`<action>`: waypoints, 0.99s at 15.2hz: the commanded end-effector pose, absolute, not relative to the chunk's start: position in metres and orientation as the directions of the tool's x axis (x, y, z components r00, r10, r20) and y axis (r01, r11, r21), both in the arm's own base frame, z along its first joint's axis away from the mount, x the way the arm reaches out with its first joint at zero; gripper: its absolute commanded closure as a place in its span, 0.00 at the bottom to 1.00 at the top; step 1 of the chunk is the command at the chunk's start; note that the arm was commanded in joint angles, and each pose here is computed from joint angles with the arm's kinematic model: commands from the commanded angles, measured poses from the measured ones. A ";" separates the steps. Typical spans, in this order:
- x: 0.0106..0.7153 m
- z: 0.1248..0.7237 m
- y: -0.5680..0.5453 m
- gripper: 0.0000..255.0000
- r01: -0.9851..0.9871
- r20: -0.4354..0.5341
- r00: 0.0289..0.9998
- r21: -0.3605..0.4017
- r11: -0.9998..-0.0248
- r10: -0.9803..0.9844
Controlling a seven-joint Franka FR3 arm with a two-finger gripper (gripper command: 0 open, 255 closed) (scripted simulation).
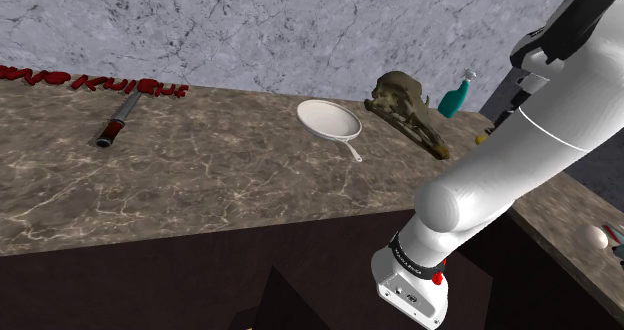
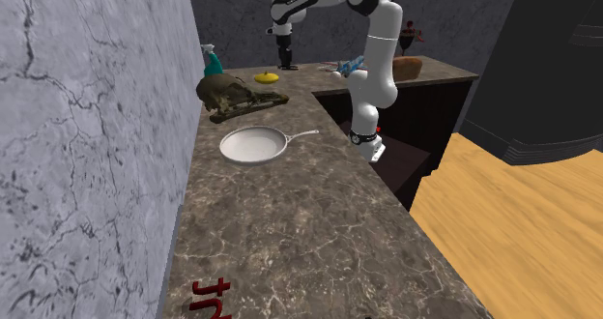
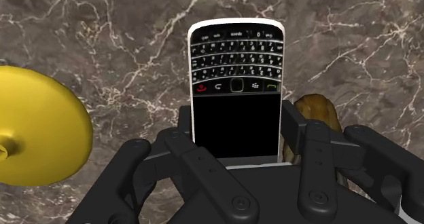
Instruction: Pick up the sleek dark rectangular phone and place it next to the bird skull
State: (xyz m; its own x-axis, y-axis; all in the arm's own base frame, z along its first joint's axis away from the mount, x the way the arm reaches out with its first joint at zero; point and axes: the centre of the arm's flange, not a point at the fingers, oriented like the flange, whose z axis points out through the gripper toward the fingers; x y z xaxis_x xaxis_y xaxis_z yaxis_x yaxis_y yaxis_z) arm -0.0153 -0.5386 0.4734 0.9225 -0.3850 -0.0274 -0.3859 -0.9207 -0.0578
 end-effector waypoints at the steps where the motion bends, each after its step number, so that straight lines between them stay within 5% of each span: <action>1: -0.015 0.463 -0.538 1.00 -0.386 -0.027 0.922 -0.058 -0.921 -0.385; 15: -0.015 0.389 -0.538 1.00 -0.386 -0.027 0.922 -0.058 -0.921 -0.385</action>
State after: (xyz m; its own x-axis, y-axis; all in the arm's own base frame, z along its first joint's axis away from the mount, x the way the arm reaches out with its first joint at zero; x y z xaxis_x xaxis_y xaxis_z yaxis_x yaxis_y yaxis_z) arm -0.0143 -0.5384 0.3938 0.9227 -0.3845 -0.0281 -0.3856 -0.9209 -0.0577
